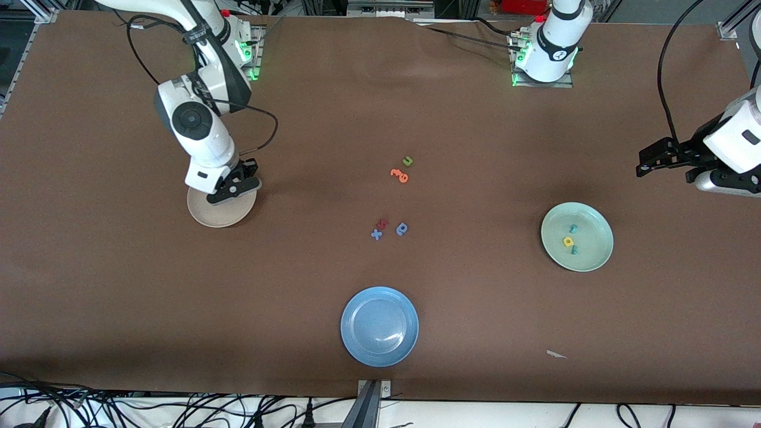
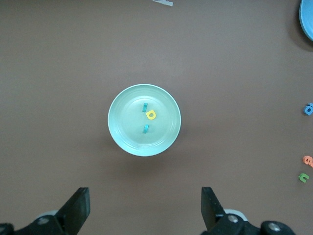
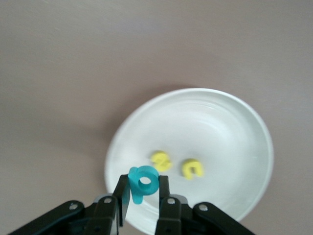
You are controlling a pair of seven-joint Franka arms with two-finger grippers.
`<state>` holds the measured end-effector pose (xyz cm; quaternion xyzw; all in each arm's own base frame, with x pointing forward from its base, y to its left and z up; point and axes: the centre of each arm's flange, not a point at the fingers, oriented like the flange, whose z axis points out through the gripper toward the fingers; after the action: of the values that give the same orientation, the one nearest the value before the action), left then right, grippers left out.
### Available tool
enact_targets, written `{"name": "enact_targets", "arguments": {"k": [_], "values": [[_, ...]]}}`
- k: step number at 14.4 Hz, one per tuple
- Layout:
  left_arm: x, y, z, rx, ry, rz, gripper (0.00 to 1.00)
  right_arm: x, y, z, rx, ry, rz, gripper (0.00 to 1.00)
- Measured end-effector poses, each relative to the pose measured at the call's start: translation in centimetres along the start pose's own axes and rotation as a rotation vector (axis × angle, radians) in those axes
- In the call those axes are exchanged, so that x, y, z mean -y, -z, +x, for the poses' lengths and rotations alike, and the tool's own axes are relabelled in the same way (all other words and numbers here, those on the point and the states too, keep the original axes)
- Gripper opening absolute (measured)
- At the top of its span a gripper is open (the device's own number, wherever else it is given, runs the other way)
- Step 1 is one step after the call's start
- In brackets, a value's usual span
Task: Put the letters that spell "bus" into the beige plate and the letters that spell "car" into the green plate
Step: 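Carry the cyan p to the beige plate and open the right gripper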
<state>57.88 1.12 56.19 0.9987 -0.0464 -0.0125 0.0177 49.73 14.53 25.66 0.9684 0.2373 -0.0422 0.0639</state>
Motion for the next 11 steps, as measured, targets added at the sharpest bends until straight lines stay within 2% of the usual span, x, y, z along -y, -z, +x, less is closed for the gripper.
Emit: {"name": "enact_targets", "arguments": {"k": [2,4,5,9,10,11], "values": [[-0.1,0.0,0.0,0.000,-0.001,0.000,1.00,-0.7,-0.3,-0.3,0.006,0.015,0.003,0.28],[-0.2,0.0,0.0,0.000,-0.003,0.000,1.00,-0.4,-0.3,-0.3,0.007,0.019,0.005,0.39],[-0.2,0.0,0.0,0.001,-0.004,0.000,1.00,-0.4,-0.3,-0.3,0.007,0.017,0.009,0.52],[-0.3,0.0,0.0,0.001,-0.006,0.000,1.00,-0.5,-0.3,-0.4,0.029,-0.002,0.022,0.90],[-0.3,0.0,0.0,0.001,-0.006,0.000,1.00,-0.7,0.2,-0.4,0.045,-0.029,0.042,0.99],[-0.3,0.0,0.0,0.001,-0.006,0.000,1.00,-1.1,1.1,-0.1,0.061,-0.067,0.072,1.00]]}}
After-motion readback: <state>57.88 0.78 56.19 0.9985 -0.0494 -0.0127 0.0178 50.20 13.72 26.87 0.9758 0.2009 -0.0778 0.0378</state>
